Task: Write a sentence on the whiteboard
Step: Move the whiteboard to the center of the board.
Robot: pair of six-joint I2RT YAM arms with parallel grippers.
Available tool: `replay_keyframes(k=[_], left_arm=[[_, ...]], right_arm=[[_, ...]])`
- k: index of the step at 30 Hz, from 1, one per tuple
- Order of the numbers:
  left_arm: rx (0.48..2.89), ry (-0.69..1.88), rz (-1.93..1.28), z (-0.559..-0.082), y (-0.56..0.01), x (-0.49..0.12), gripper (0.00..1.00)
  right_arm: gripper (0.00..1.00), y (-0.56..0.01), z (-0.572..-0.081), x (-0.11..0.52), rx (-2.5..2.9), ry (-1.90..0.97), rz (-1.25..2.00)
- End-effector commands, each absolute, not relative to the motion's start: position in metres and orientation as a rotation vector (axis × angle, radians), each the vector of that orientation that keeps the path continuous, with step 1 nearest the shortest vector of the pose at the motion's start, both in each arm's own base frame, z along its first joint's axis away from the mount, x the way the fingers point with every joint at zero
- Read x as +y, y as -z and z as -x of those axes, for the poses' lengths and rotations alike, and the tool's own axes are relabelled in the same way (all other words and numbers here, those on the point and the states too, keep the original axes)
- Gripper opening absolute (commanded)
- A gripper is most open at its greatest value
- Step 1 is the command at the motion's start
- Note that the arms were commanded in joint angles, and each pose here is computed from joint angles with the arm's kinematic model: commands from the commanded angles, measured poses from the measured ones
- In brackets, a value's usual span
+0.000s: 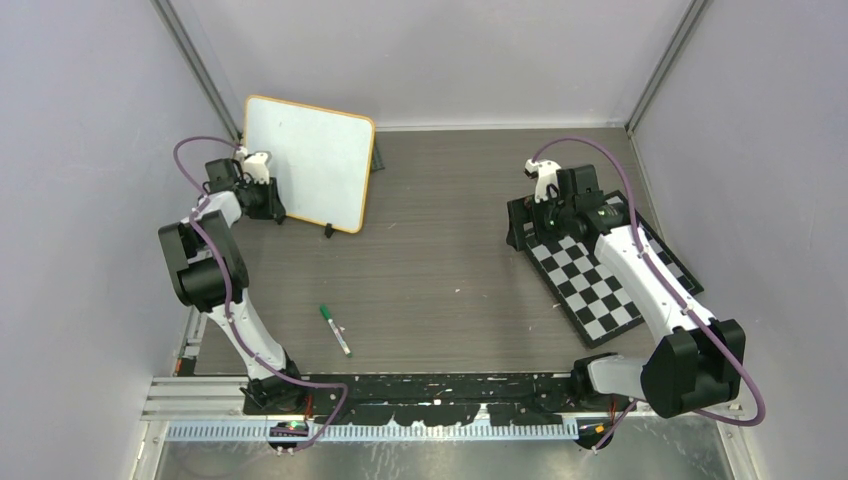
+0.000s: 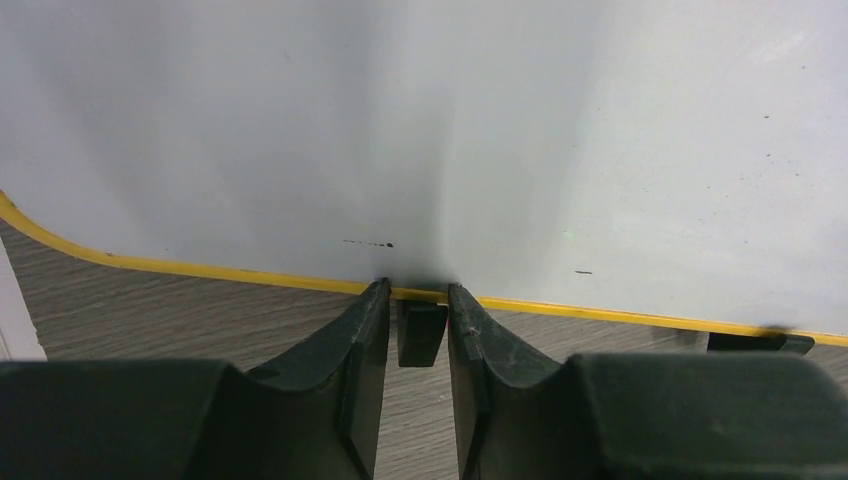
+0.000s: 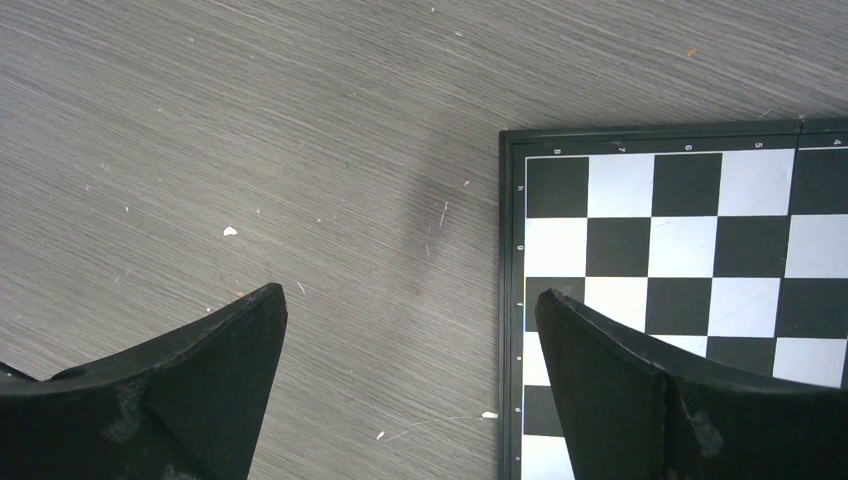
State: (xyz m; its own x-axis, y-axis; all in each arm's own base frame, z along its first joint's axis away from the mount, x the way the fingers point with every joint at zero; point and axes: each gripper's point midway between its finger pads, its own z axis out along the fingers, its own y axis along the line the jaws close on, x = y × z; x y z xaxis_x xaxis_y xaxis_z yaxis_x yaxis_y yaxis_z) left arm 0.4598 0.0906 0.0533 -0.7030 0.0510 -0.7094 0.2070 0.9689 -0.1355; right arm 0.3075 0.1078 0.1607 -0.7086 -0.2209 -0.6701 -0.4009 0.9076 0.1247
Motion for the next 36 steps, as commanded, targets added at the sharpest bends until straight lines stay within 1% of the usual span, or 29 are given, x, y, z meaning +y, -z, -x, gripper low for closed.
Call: replay_keyframes(k=[1,4,6,10,14,24,31,36], left_arm=[[2.347,0.226,-0.223,-0.463,-0.051,0.092,0.3],[2.359,0.238,-0.251,-0.461,-0.048,0.084,0.27],[2.367,0.245,-0.279,-0.459,-0.048,0.077,0.22],[2.368,0.238,-0.343,-0.451,-0.052,0.059,0.08],[2.373,0.193,-0.435,-0.441,-0.053,0.043,0.0],[2.392,0.212,-0.635,-0.416,-0.056,-0.002,0.0],[2.38,0.223,-0.799,-0.401,-0.06,-0.065,0.0],[2.414,0.236,-0.822,-0.393,-0.056,-0.098,0.0]], right_arm=[[0.99,-0.168,-0.312,0.105,2.332,-0.31,0.455],[0.99,-0.168,-0.312,0.104,2.33,-0.299,0.456],[0.99,-0.168,-0.311,0.103,2.329,-0.293,0.457],[0.99,-0.17,-0.311,0.102,2.322,-0.283,0.459],[0.99,-0.172,-0.311,0.101,2.313,-0.278,0.46],[0.99,-0.172,-0.306,0.096,2.303,-0.252,0.464],[0.99,-0.173,-0.304,0.091,2.299,-0.239,0.438],[0.99,-0.177,-0.302,0.085,2.292,-0.236,0.387]])
